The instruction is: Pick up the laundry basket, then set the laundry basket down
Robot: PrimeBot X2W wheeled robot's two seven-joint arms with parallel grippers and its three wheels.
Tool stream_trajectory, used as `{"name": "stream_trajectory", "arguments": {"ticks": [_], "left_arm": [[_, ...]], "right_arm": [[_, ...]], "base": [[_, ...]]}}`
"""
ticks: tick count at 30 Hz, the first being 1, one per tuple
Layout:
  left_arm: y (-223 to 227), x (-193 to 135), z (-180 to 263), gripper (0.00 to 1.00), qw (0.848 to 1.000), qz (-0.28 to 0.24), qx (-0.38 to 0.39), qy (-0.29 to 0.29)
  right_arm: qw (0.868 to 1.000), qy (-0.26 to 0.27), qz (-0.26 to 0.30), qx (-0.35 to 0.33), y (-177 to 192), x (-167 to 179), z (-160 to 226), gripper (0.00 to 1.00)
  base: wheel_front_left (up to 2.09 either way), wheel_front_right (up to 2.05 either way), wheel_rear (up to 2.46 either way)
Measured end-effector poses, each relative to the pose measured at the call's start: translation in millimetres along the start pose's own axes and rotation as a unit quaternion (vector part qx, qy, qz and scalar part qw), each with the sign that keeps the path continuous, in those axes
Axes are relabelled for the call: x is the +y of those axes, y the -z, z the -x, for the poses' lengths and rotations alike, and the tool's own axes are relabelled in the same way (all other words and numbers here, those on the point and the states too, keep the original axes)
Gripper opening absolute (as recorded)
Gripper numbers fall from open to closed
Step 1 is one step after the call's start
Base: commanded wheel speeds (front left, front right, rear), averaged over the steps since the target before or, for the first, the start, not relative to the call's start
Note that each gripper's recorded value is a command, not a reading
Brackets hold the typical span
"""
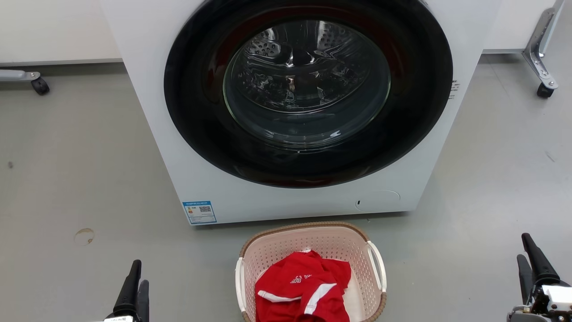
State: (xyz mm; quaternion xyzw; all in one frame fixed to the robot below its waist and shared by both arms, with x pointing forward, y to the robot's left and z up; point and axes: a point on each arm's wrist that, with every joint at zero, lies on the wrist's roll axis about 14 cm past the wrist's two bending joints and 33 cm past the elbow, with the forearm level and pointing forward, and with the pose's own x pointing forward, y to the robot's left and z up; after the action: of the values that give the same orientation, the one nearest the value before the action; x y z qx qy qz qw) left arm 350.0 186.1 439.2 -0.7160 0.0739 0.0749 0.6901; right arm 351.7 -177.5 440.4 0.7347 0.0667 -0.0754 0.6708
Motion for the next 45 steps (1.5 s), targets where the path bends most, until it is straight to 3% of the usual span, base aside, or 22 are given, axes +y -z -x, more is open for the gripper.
{"name": "stream_trajectory", "arguments": {"ticks": [11, 26, 34, 45], "left_arm": [[-1.9, -7.4, -0.8, 1.0, 1.0, -0.003, -0.012, 0.012], [-5.2, -12.8, 0.8, 1.0, 0.996, -0.09, -0.025, 0.013], [-0.5, -11.8, 2.5, 1.0, 0.987, -0.16, -0.021, 0.007], [4.6, -7.1, 5.2, 1.0, 0.959, -0.281, -0.014, -0.006]], "right_arm": [[1.0, -0.007, 0.014, 0.006, 6.9, 5.3, -1.7, 1.0], [0.993, -0.009, 0.118, 0.016, 15.4, 7.1, -4.3, 1.0], [0.98, -0.014, 0.199, 0.023, 20.8, 9.2, -6.4, 1.0], [0.95, -0.023, 0.312, 0.027, 26.1, 11.3, -7.1, 1.0]], "base": [[0.0, 0.0, 0.0], [0.0, 0.0, 0.0], [0.0, 0.0, 0.0], [0.0, 0.0, 0.0]]}}
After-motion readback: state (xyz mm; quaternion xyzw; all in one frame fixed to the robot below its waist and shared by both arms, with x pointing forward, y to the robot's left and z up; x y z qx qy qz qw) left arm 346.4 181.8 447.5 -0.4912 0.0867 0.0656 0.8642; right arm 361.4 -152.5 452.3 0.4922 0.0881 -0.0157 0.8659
